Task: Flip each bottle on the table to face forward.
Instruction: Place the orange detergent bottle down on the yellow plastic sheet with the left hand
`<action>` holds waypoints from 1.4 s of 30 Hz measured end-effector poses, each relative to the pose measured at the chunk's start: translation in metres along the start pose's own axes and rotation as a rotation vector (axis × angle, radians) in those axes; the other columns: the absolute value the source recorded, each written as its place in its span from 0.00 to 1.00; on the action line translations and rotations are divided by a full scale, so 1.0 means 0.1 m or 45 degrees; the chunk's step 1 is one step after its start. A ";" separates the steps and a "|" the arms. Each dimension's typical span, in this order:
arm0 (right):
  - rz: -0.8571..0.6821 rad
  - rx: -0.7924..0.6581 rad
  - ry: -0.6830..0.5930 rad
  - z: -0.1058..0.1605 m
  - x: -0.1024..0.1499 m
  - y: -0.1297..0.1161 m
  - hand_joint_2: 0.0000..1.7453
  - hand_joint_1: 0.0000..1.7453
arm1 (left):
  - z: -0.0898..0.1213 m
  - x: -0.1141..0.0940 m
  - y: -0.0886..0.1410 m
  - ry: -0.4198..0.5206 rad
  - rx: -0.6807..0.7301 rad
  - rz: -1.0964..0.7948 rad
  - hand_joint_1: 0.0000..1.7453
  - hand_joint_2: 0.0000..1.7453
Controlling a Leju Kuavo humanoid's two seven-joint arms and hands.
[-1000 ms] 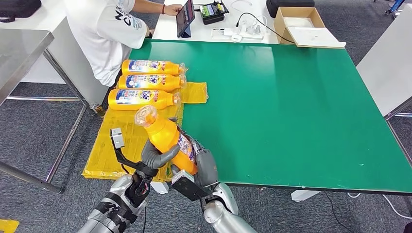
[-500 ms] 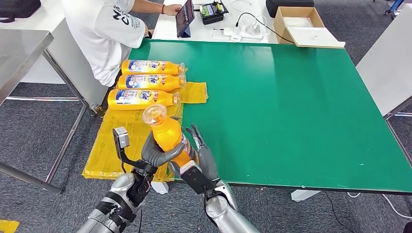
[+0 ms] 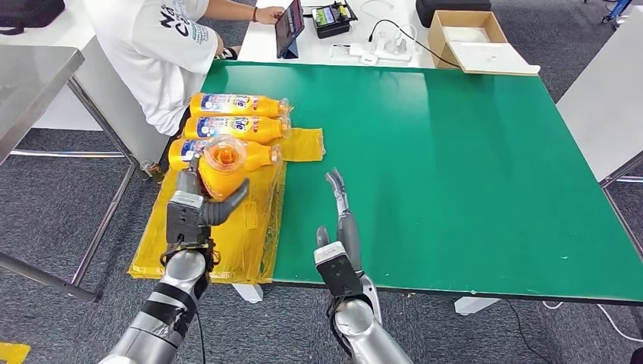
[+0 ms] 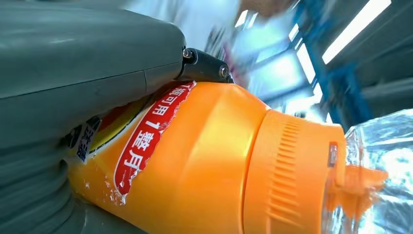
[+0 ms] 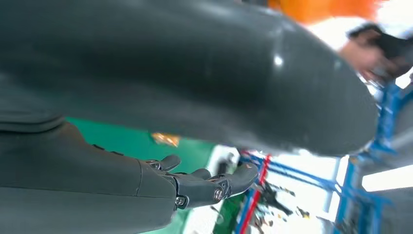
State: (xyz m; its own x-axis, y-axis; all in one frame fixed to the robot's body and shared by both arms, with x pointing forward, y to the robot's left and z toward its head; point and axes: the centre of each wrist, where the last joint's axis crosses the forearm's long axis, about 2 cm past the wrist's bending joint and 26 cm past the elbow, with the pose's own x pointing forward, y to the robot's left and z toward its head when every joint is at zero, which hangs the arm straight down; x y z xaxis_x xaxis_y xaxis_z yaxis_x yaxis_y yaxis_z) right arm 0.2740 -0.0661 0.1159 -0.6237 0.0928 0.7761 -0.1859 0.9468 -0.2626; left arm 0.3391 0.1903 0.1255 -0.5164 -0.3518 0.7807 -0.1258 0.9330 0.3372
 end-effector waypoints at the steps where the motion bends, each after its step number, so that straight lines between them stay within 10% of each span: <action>1: -0.003 -0.022 -0.016 -0.02 0.03 -0.02 0.00 0.00 | -0.04 -0.01 0.05 -0.029 0.027 -0.088 1.00 1.00; 17: -0.019 -0.155 -0.100 -0.10 0.17 -0.12 0.00 0.00 | -0.21 -0.07 0.28 -0.105 0.093 -0.558 1.00 1.00; 27: 0.023 -0.359 -0.240 -0.23 0.42 -0.27 0.00 0.00 | -0.04 -0.64 0.41 0.122 -0.449 -1.165 1.00 1.00; 42: -0.008 -0.390 -0.299 -0.28 0.53 -0.33 0.00 0.00 | 0.12 -0.98 0.60 0.405 -0.895 -1.230 0.98 1.00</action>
State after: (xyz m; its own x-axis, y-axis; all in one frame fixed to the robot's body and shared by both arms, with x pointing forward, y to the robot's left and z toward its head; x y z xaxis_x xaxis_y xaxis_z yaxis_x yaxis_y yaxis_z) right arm 0.2683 -0.0836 0.1812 -0.7869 0.0471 0.6153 0.0229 0.9986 -0.0472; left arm 0.3719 0.2820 0.0625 -0.2234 -0.9679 0.1148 0.1923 0.0717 0.9787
